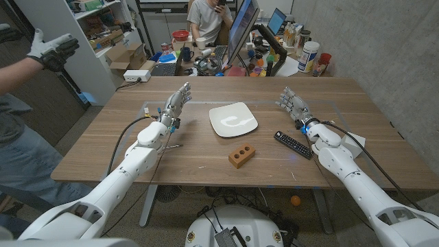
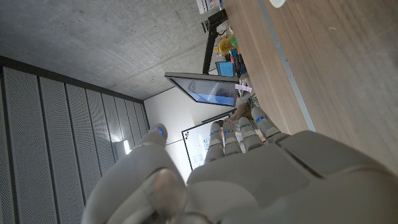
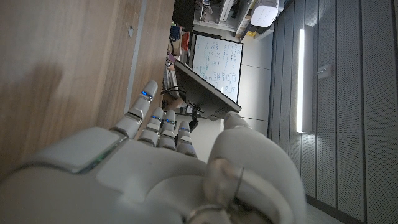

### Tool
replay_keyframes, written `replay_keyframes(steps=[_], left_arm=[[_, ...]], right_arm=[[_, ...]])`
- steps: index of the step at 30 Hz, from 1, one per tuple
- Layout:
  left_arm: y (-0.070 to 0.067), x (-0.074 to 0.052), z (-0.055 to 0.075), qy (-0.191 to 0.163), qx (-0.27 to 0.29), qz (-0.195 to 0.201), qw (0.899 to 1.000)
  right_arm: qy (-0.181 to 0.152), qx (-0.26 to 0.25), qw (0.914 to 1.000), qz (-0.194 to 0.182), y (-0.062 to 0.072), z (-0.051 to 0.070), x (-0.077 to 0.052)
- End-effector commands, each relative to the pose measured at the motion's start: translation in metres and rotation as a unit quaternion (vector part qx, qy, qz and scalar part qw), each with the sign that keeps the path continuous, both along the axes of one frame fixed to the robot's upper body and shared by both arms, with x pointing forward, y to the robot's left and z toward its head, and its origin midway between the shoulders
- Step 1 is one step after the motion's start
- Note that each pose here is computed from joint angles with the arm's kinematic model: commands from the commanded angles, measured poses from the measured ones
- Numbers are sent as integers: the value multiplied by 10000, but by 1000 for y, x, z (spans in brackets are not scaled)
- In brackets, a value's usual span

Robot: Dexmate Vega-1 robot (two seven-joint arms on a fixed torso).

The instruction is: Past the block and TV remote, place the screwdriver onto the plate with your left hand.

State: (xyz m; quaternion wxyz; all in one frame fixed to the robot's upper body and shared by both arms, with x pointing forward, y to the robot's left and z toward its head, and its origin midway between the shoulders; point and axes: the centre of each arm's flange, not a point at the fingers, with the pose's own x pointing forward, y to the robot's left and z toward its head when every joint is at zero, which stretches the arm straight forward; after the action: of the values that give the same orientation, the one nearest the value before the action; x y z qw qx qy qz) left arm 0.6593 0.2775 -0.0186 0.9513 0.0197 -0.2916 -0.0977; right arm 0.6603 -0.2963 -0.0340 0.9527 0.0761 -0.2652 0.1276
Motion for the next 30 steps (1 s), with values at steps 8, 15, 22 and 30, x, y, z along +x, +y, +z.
replay_keyframes(steps=[8,15,22,30], left_arm=[[-2,-3,0,53,169,-89,9998],[9,-17,4,-48,283,-31,9996],[26,-32,4,-74,491,1,9988],[47,-45,1,-32,688,-70,9976]], right_arm=[[-12,11,9999,-124,-2,-3,-10],[-52,36,9998,-213,-3,-3,-14],[-115,73,9992,-364,2,-3,-22],[-193,44,9984,-538,14,0,-31]])
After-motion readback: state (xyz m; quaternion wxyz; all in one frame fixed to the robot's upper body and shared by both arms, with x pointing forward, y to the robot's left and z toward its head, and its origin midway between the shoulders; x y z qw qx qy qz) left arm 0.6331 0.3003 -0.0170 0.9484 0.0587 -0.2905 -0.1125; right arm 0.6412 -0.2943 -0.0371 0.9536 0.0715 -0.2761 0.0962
